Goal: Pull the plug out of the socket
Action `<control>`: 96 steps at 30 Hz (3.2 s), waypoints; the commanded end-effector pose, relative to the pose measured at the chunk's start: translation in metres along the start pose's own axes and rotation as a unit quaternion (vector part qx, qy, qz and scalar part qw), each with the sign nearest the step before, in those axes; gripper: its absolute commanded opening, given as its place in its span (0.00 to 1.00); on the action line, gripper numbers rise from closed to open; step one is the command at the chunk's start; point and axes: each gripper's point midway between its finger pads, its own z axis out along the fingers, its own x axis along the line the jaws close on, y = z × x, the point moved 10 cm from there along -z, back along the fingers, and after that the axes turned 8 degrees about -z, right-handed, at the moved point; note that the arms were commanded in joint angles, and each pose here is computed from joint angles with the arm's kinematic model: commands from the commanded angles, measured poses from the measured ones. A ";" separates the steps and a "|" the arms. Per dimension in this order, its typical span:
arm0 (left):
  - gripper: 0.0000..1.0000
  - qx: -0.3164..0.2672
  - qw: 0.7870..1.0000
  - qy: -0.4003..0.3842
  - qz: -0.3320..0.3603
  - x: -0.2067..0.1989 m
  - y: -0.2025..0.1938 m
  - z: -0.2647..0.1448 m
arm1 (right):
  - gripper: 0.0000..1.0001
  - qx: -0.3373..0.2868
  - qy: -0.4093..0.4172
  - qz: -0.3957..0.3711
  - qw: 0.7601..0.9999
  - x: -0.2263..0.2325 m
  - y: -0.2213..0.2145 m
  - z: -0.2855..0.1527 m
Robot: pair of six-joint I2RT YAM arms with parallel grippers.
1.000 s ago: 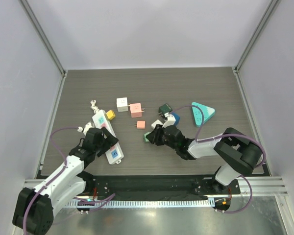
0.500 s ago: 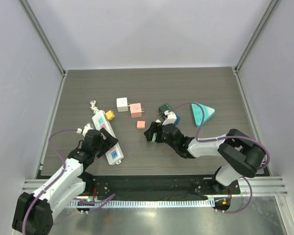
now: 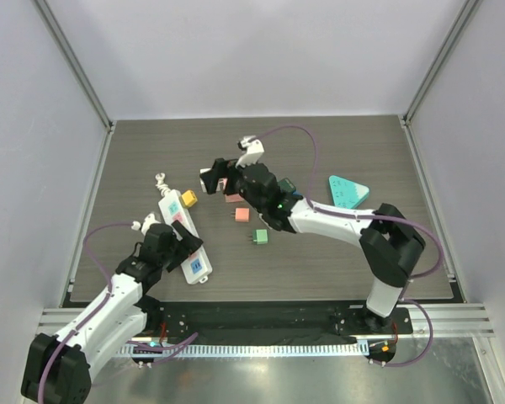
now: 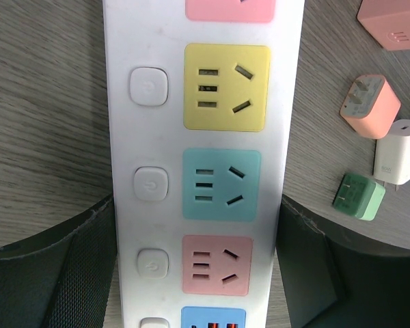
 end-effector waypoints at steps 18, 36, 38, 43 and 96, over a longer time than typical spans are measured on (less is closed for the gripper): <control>0.00 0.041 0.999 0.034 -0.002 0.015 -0.011 0.000 | 0.99 0.059 0.144 -0.036 0.987 0.027 -0.042 0.061; 0.00 0.041 0.999 0.028 -0.008 0.017 -0.013 -0.002 | 0.89 0.134 0.168 0.022 0.976 0.027 -0.078 0.097; 0.00 0.043 0.999 0.028 -0.008 0.017 -0.013 -0.002 | 0.87 0.138 0.175 0.027 0.974 0.028 -0.078 0.100; 0.00 0.043 0.999 0.028 -0.009 0.018 -0.014 -0.002 | 0.84 0.149 0.183 0.041 0.971 0.028 -0.085 0.106; 0.00 -0.021 0.985 0.169 -0.019 -0.009 0.020 0.004 | 0.01 -0.052 0.047 0.052 0.996 -0.062 -0.016 0.030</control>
